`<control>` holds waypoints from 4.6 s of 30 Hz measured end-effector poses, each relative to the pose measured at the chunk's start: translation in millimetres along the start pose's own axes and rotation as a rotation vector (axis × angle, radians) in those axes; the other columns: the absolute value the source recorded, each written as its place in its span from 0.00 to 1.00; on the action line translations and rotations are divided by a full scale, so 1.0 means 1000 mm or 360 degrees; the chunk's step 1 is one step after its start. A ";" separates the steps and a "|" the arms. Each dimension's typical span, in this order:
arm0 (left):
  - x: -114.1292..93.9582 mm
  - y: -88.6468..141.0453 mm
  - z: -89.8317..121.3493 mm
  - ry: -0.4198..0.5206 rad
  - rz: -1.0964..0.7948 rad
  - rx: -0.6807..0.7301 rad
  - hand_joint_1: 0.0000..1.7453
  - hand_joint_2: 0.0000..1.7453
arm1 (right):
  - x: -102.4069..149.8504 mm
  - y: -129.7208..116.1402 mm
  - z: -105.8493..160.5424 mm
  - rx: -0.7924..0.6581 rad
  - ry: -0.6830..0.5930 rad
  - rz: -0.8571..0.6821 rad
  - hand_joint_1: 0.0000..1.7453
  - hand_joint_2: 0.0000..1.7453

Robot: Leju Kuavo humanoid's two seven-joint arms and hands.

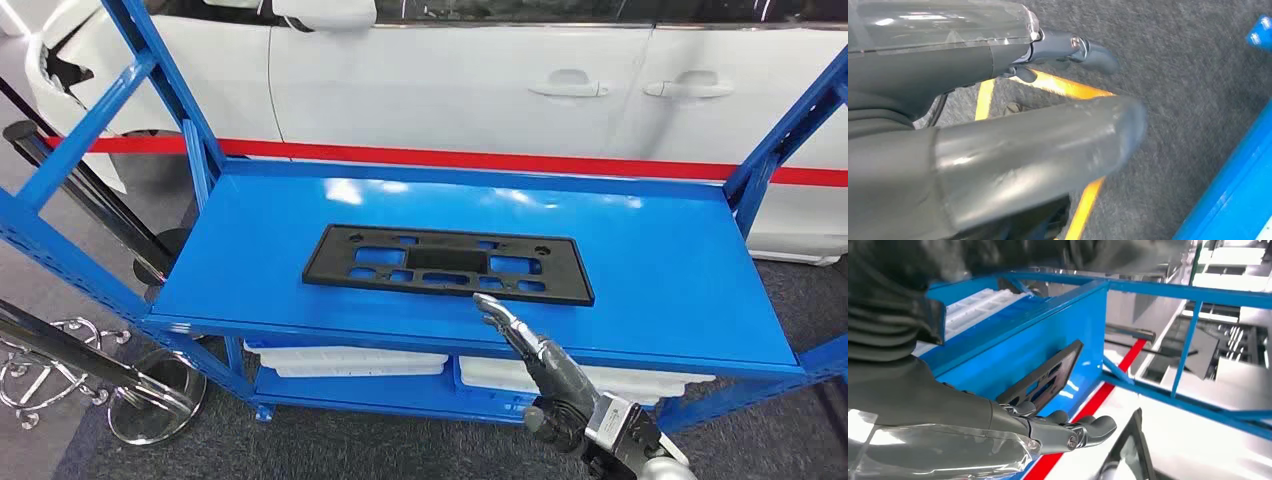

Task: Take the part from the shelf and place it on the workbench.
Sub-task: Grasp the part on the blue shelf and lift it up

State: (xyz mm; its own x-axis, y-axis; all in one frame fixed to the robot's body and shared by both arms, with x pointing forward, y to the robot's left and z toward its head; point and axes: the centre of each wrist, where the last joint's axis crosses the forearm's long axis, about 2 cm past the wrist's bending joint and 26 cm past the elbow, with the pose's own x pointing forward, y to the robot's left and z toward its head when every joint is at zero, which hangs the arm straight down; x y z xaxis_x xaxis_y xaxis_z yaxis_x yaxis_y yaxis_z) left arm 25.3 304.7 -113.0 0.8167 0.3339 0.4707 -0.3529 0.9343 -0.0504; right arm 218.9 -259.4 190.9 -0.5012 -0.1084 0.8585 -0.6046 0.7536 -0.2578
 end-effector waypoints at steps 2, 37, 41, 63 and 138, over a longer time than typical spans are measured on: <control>0.000 0.000 0.000 0.0001 -0.0001 0.0001 0.00 0.00 | -0.003 0.001 -0.001 0.0004 0.0011 -0.0007 0.00 0.75; 0.014 0.009 -0.006 0.0187 -0.0205 -0.0038 0.00 0.00 | -0.060 0.062 -0.185 0.0064 0.0071 0.1843 0.00 1.00; 0.017 0.011 -0.006 0.0169 -0.0209 -0.0045 0.00 0.00 | -0.065 0.063 -0.190 0.0216 0.0116 0.1901 0.00 1.00; 0.020 0.012 -0.007 0.0143 -0.0255 -0.0074 0.00 0.00 | -0.100 0.065 -0.187 0.0522 0.0361 0.2251 0.00 1.00; 0.015 0.013 -0.006 -0.0184 -0.0202 -0.0085 0.00 1.00 | -0.031 -0.022 -0.056 -0.1248 -0.0229 0.1535 0.98 1.00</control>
State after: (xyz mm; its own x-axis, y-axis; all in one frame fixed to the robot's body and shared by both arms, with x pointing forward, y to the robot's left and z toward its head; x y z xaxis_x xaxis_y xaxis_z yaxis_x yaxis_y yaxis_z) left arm 35.7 322.2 -111.5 0.7940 0.1992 0.5744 -0.2232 0.9743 -0.0294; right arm 282.4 -236.6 195.1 -0.6271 0.6695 0.3981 0.5526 0.7426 -0.3784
